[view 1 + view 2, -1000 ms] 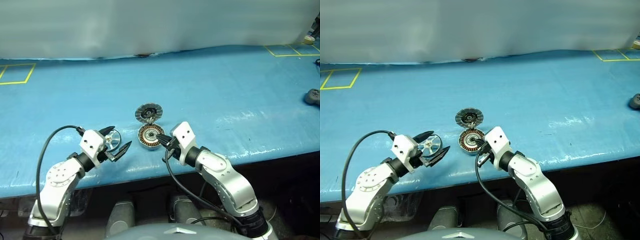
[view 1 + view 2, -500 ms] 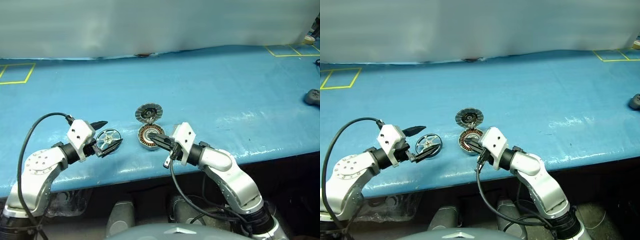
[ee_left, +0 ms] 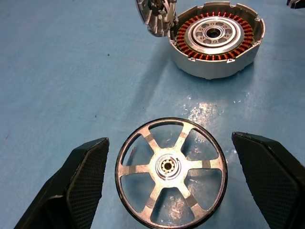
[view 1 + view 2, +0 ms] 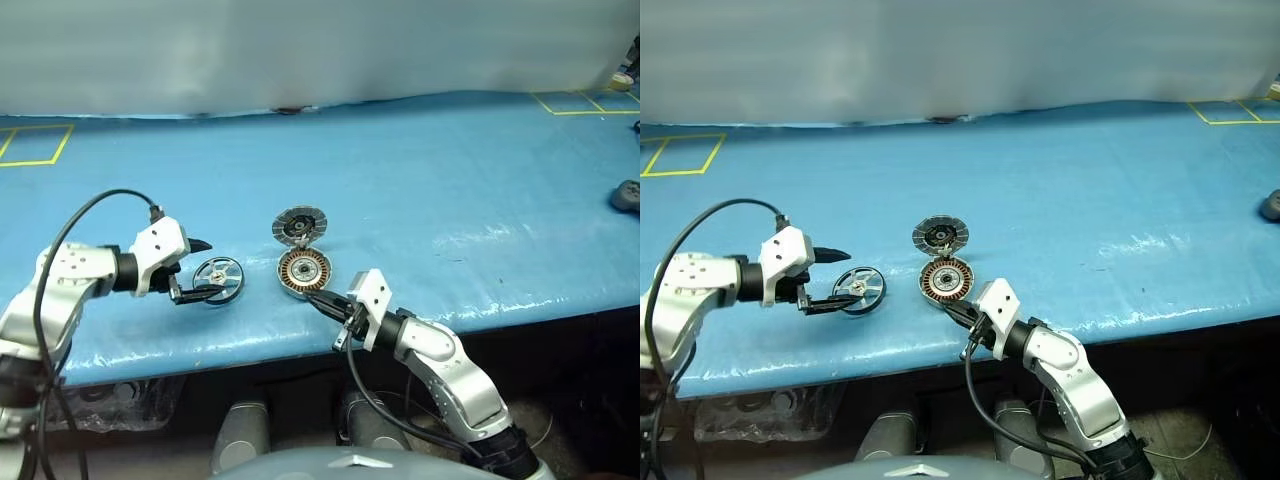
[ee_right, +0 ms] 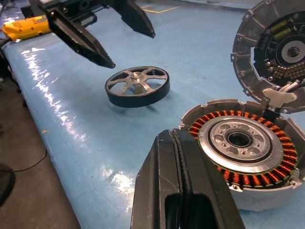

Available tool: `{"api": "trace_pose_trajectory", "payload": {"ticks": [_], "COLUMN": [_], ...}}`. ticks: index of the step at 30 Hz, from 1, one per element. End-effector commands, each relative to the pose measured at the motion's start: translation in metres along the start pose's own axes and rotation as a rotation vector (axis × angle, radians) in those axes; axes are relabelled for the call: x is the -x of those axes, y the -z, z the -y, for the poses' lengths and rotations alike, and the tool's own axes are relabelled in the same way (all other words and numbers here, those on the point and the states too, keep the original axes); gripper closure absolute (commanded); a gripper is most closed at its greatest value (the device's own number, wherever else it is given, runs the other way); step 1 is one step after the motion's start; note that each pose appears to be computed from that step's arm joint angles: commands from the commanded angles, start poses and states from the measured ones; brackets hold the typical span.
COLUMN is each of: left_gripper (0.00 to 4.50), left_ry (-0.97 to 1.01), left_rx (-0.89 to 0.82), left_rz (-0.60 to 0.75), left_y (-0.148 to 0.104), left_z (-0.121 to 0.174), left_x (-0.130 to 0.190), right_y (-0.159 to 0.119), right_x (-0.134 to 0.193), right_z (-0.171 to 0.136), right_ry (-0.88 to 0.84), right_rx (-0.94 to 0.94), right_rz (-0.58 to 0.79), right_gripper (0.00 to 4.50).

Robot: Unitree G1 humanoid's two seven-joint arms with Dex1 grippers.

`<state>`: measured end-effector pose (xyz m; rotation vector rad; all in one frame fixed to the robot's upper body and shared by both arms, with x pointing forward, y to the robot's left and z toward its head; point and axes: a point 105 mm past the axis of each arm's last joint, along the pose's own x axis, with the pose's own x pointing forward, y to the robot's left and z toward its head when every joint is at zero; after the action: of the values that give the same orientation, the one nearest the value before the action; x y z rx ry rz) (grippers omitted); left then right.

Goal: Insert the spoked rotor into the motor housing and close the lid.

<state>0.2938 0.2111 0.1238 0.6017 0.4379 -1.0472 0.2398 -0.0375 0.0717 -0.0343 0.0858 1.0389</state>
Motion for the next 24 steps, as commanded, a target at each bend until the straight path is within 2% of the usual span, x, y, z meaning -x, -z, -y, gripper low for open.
{"api": "trace_pose_trajectory", "payload": {"ticks": [1, 7, 13, 24], "left_gripper": [0.00, 0.00, 0.00, 0.00], "left_ry": [0.096, 0.232, 0.365, 0.520], "left_rx": [-0.116, -0.262, -0.410, -0.575], "left_rz": [-0.068, -0.173, -0.305, -0.467], "left_y": [-0.014, -0.026, -0.027, -0.012], "left_z": [-0.009, -0.019, -0.023, -0.015], "left_x": [0.004, 0.003, -0.002, -0.021], "right_y": [-0.004, -0.002, 0.002, -0.003], "right_x": [-0.002, -0.002, -0.001, -0.001], "right_z": [-0.001, -0.003, -0.004, 0.001], "right_ry": [0.003, 0.012, 0.029, 0.054], "right_rx": [0.013, -0.003, -0.022, -0.011], "right_rz": [0.011, 0.001, -0.006, 0.038], "right_gripper": [4.48, 4.48, 4.48, 4.48]}}
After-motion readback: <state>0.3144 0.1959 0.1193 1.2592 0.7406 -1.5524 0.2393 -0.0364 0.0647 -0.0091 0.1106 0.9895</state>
